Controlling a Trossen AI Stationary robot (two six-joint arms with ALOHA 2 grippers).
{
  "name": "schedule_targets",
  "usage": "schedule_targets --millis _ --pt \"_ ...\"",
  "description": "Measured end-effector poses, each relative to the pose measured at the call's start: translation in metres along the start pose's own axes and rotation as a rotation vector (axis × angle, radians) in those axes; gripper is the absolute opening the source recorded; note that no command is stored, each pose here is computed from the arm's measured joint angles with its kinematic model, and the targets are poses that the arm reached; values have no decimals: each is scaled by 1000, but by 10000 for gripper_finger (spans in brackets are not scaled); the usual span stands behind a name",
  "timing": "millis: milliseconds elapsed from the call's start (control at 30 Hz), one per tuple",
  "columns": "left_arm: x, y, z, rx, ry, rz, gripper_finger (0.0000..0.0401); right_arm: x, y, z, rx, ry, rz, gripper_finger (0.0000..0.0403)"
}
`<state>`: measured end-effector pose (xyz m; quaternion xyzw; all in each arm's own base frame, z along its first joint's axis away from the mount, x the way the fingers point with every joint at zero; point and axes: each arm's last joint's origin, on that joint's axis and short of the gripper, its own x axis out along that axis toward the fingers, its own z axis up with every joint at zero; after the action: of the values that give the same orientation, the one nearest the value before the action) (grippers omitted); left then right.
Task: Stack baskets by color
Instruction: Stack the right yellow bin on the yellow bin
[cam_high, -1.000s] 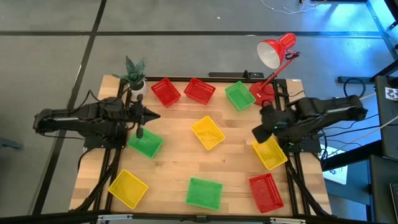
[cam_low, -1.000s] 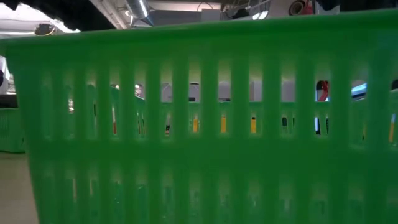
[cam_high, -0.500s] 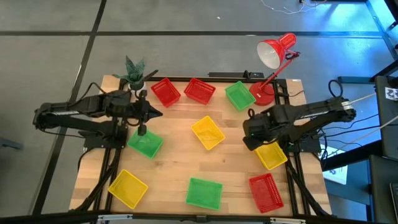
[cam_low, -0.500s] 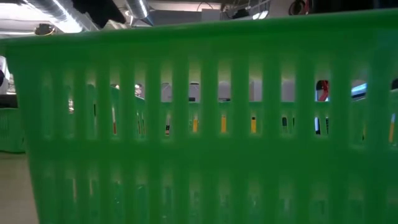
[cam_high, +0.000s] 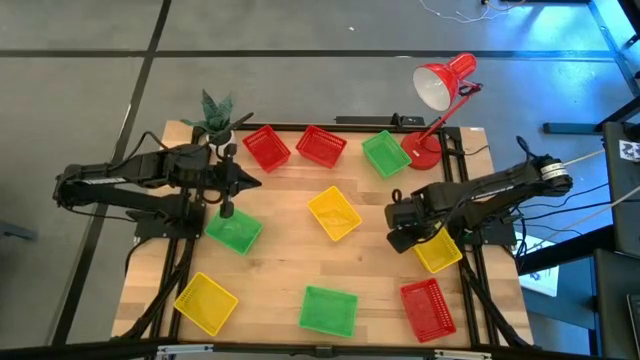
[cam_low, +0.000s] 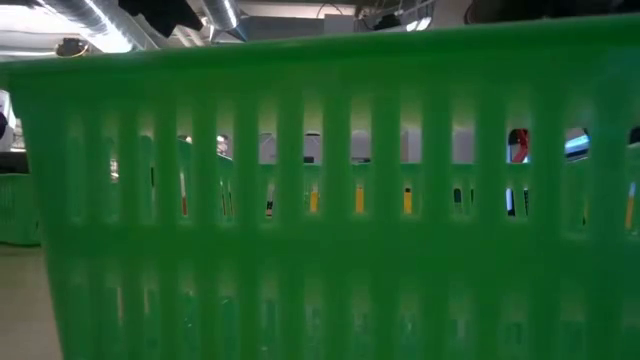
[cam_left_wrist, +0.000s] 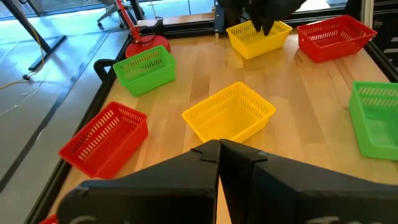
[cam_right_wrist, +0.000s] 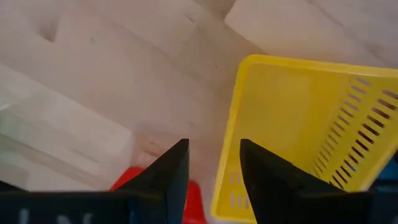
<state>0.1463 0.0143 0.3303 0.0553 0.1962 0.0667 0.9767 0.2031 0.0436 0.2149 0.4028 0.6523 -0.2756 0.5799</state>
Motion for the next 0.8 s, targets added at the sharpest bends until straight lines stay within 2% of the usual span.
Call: schedule_targets --millis 167,433,600,700,800 --pt "0 0 0 0 0 0 0 18 -11 0 -9 23 -45 142" --pt "0 0 0 -1 0 0 0 35 -12 2 -27 14 17 142" --pt "0 0 1 -1 -7 1 0 47 -23 3 13 -24 -50 137" --pt "0 0 1 -2 -8 1 0 54 -28 2 30 -30 -71 112" --pt "0 0 1 -2 -8 1 0 57 -28 4 30 -55 -57 56"
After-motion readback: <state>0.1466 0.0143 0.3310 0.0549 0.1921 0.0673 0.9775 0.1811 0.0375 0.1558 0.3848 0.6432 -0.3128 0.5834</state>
